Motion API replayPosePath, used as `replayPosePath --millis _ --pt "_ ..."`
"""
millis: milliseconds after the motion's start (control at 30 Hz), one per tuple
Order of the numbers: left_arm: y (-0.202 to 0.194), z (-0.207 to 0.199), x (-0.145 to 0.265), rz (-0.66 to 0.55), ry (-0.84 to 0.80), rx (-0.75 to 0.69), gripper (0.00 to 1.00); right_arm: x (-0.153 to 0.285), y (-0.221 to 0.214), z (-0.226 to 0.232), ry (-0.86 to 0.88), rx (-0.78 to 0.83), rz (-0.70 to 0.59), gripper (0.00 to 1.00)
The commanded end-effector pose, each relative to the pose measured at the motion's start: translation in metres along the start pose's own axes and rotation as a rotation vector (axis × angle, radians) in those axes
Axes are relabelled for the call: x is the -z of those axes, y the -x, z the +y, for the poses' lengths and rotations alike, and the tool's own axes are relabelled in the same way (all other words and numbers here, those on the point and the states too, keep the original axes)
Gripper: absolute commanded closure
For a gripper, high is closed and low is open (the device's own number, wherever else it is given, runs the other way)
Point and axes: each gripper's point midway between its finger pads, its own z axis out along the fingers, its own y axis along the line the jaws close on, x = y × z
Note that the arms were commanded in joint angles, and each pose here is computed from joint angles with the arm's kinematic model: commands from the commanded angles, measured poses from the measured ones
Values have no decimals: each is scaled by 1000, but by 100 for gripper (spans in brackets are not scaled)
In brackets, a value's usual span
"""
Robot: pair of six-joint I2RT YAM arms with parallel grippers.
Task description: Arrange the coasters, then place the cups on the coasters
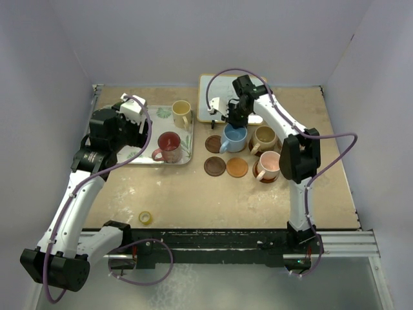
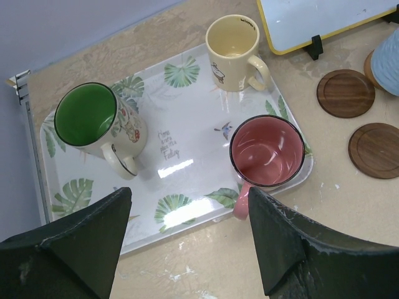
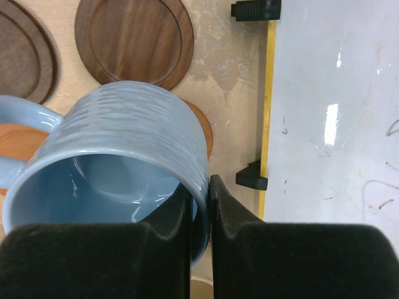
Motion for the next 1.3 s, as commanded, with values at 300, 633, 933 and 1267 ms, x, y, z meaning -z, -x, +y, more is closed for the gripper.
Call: replayPosePath --millis 300,633,933,1267 --pt "12 4 1 -49 1 -18 27 12 3 -25 -43 78 -44 99" --pt "10 4 0 -44 -11 -13 27 0 -3 -29 -44 86 -38 99" --pt "10 3 1 -42 -22 -11 27 -7 -7 -33 -42 90 -24 99" --pt "10 3 0 -42 -26 -12 27 -11 -10 -33 -38 98 -16 98"
